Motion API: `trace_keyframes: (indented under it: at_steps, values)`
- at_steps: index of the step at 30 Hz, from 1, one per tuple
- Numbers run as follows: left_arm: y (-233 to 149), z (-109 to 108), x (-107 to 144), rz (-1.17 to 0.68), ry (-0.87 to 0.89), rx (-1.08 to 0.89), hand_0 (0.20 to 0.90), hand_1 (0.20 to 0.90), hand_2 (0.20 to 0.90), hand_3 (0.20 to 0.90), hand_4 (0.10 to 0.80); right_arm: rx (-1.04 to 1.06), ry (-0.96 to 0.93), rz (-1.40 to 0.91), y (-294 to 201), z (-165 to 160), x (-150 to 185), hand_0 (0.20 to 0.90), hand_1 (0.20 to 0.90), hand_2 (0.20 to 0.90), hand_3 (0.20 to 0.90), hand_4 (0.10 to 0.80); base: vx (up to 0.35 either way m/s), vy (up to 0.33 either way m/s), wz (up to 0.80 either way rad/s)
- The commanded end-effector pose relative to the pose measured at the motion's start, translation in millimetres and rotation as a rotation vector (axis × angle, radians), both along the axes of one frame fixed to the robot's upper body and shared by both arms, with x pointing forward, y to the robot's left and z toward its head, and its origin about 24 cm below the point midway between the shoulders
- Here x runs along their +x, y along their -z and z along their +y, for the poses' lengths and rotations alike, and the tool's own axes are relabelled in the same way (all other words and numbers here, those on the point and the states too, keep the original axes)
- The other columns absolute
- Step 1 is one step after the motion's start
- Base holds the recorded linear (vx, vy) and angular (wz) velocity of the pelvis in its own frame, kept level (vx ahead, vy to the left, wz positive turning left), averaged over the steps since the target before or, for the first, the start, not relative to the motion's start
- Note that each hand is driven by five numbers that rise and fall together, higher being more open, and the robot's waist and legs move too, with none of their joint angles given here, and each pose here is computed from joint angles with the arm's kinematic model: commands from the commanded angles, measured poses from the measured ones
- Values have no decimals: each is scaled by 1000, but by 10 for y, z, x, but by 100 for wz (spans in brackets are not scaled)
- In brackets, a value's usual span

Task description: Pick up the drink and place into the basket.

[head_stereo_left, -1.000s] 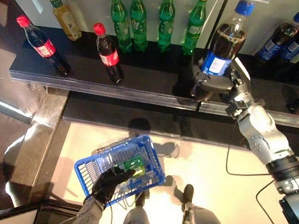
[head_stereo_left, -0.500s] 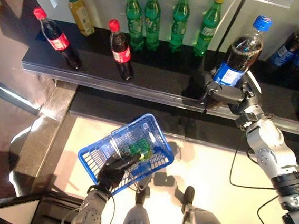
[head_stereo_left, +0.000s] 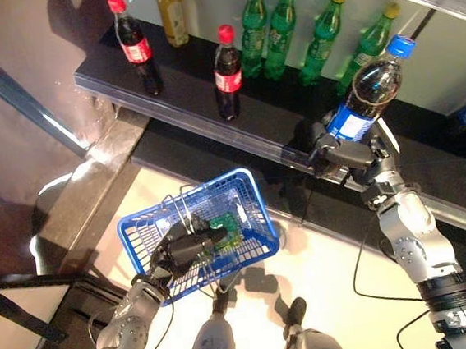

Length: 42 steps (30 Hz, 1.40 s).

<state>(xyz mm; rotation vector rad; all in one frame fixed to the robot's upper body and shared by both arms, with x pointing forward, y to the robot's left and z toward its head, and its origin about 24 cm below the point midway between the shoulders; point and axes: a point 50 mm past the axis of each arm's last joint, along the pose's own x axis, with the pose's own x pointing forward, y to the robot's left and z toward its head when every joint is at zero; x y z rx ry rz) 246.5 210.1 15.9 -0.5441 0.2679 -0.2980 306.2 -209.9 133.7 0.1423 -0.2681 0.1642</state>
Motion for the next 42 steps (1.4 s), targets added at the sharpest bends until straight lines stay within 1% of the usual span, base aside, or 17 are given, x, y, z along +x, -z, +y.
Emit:
trace_keyframes:
  at_steps: [1, 5, 10, 12, 13, 18, 21, 24, 27, 31, 42]
  values:
    - [-867, -377, 73, -514, 294, -213, 300, 300, 300, 200, 100, 43, -117, -246, -320, 228, -107, 300, 300, 300, 200, 100, 2, 4, 10]
    - [-1002, -482, 25, -568, 409, -227, 300, 300, 300, 200, 100, 21, -154, -220, -278, 323, -94, 300, 300, 300, 200, 100, 5, 9, 16]
    - [-1097, -546, 1, -603, 467, -241, 300, 300, 300, 200, 100, -11, -176, -208, -247, 404, -90, 300, 300, 300, 200, 100, 3, 11, 10]
    - [-1143, -596, -12, -622, 497, -253, 300, 300, 300, 200, 100, -25, -189, -207, -228, 462, -93, 300, 300, 300, 200, 100, 0, 0, 0]
    - [-1176, -650, -32, -641, 530, -265, 300, 300, 300, 200, 100, -43, -209, -201, -203, 548, -97, 300, 300, 300, 200, 100, 0, 0, 0]
    - [-1222, -722, -49, -663, 562, -285, 300, 300, 300, 200, 100, -60, -243, -191, -172, 676, -111, 300, 300, 300, 200, 100, 0, 0, 0]
    - [-1301, -827, -90, -708, 617, -305, 300, 300, 300, 200, 100, -94, -279, -183, -108, 828, -158, 300, 300, 300, 200, 100, 0, 0, 0]
    - [-1348, -892, -113, -736, 651, -321, 300, 300, 300, 200, 100, -96, -306, -174, -74, 942, -185, 300, 300, 300, 200, 100, 0, 0, 0]
    - [-1365, -909, -121, -750, 665, -326, 300, 300, 300, 200, 100, -107, -318, -178, -61, 977, -199, 300, 300, 300, 200, 100, 0, 0, 0]
    - [-1455, -1009, -166, -792, 719, -349, 300, 300, 300, 200, 100, -143, -356, -184, -32, 1134, -235, 300, 300, 300, 200, 100, 8, -1, 0]
    - [-1559, -1168, -275, -813, 830, -481, 300, 300, 300, 200, 100, -223, -357, -224, -4, 1327, -272, 300, 300, 300, 200, 100, 0, 0, 0]
